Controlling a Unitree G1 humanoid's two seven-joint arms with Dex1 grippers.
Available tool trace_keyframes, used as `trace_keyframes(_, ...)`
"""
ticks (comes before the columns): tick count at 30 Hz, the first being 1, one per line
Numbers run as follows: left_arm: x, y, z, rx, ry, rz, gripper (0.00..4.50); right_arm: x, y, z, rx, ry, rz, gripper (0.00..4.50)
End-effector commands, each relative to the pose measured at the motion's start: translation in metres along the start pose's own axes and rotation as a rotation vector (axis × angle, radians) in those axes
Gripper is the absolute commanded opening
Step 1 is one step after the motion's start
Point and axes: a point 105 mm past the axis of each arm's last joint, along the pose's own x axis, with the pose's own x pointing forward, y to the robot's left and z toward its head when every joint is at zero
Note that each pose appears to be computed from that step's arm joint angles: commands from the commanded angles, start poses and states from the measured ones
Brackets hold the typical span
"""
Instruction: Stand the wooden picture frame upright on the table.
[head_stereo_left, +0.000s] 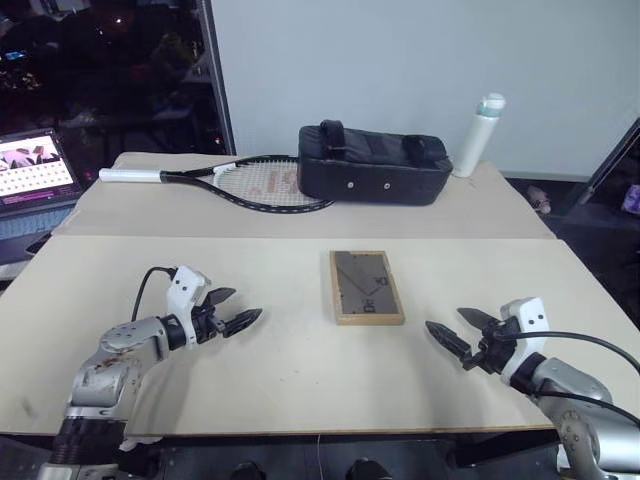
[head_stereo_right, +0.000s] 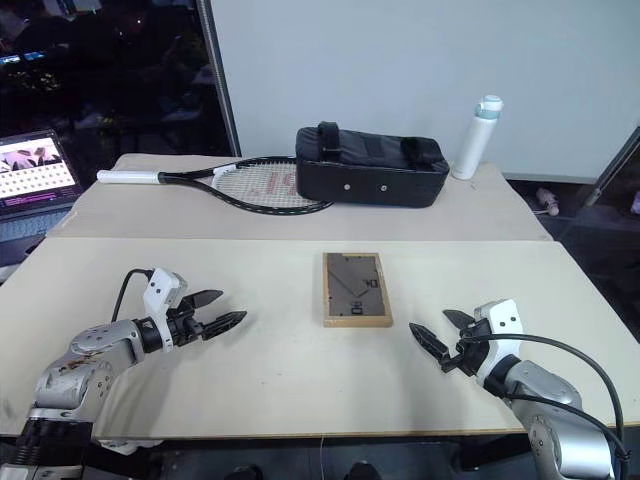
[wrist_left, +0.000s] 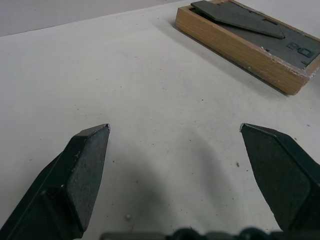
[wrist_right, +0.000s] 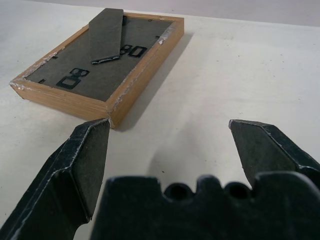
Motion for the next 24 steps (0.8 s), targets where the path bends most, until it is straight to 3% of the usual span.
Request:
trace_keyframes(1,0.001,-0.008,0.014,0.008,-0.029,-0.077,4.5,-0.002,-0.006,0.012,-0.008,-0.055,-0.037,4.43)
trace_keyframes(3,0.006,-0.003,0.022,-0.019,-0.057,-0.07,4.5,0.002,-0.02,0.016,-0.005,-0.055,-0.091,4.19)
trace_keyframes(5,0.012,-0.008,0.022,0.02,-0.023,-0.06,3.97,0.01,-0.035,0.018,-0.077,-0.009,-0.14,3.75)
trace_keyframes(8,0.032,-0.018,0.024,0.041,0.004,-0.044,3.04,0.023,-0.045,0.014,-0.175,0.066,-0.163,2.76)
trace_keyframes(9,0.043,-0.023,0.025,0.044,0.007,-0.042,2.49,0.029,-0.05,0.014,-0.184,0.081,-0.183,2.31)
trace_keyframes(13,0.081,-0.039,0.028,0.025,0.02,-0.024,1.09,0.053,-0.056,0.013,-0.169,0.132,-0.195,0.95)
trace_keyframes(16,0.108,-0.057,0.014,0.014,0.062,-0.056,0.03,0.074,-0.047,0.01,-0.16,0.158,-0.139,0.04)
trace_keyframes(20,0.131,-0.072,-0.004,0.005,0.098,-0.064,0.03,0.093,-0.013,-0.001,-0.135,0.216,0.027,0.04)
trace_keyframes(24,0.13,-0.077,-0.012,0.026,0.125,-0.081,0.03,0.111,0.023,0.008,-0.174,0.164,0.151,0.04)
